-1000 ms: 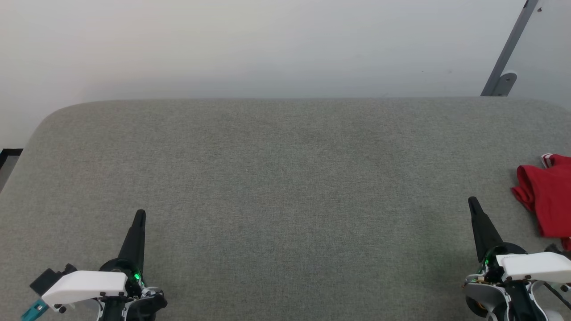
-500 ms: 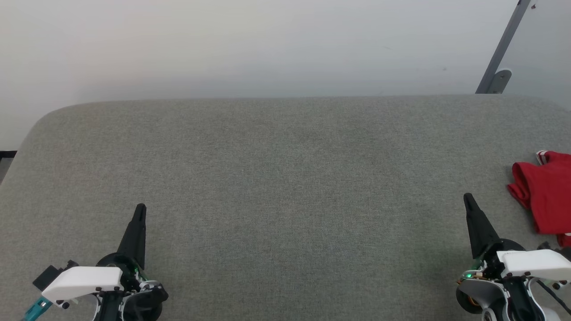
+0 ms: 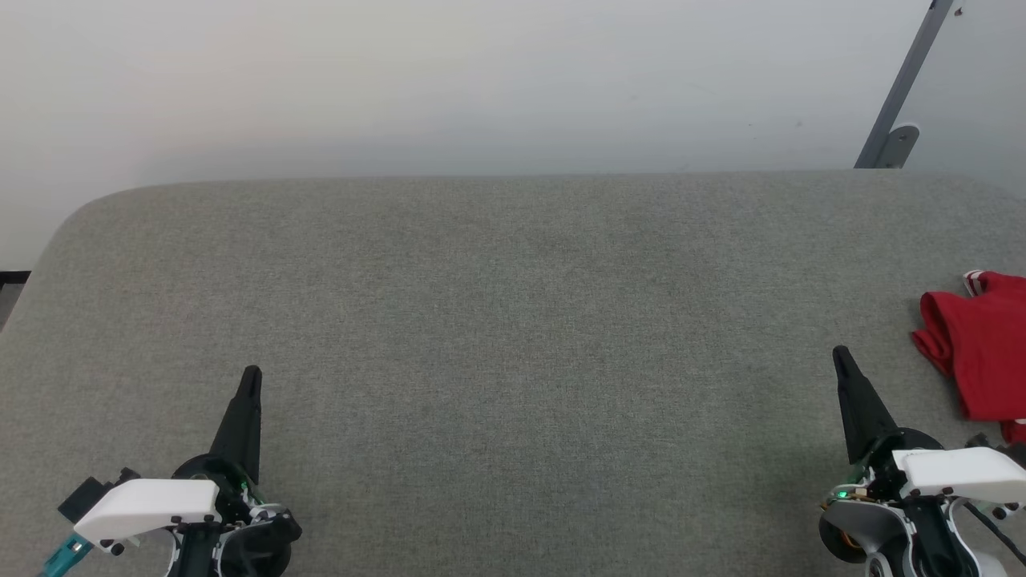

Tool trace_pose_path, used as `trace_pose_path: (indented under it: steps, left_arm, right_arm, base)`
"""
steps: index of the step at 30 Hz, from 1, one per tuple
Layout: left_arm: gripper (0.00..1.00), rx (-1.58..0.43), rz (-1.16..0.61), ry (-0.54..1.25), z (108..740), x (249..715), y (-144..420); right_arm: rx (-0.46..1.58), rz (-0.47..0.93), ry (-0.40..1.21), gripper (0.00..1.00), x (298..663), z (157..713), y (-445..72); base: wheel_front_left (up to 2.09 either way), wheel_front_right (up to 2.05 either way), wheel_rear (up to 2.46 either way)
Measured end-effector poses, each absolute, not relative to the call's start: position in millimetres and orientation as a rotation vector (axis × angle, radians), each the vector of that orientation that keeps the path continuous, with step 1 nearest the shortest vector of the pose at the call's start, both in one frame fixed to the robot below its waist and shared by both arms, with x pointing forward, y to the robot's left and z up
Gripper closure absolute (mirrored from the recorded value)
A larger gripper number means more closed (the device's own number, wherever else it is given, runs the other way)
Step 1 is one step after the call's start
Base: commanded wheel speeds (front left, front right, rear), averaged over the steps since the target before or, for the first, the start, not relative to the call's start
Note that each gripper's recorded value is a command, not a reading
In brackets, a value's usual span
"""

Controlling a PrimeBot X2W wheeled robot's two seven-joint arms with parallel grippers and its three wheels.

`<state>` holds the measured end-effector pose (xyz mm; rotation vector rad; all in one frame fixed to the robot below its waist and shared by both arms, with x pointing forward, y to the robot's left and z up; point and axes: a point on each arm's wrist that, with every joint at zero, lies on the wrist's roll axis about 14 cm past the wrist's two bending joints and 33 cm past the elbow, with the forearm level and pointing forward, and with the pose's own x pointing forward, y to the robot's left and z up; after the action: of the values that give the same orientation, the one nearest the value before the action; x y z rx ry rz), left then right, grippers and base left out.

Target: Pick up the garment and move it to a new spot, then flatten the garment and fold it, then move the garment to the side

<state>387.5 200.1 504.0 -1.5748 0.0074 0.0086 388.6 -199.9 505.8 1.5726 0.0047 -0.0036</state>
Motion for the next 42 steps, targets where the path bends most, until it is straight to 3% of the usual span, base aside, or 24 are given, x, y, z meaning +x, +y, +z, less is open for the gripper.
trace_pose_path:
  steps: [42]
  left_arm:
    - [1.0, -1.576, 0.008, 0.008, 504.0, 387.4, 200.1]
  right_arm:
    - [1.573, -0.004, 0.004, 1.0, 388.6, 505.8, -199.9]
  base:
    - [0.0, 0.0, 0.0]
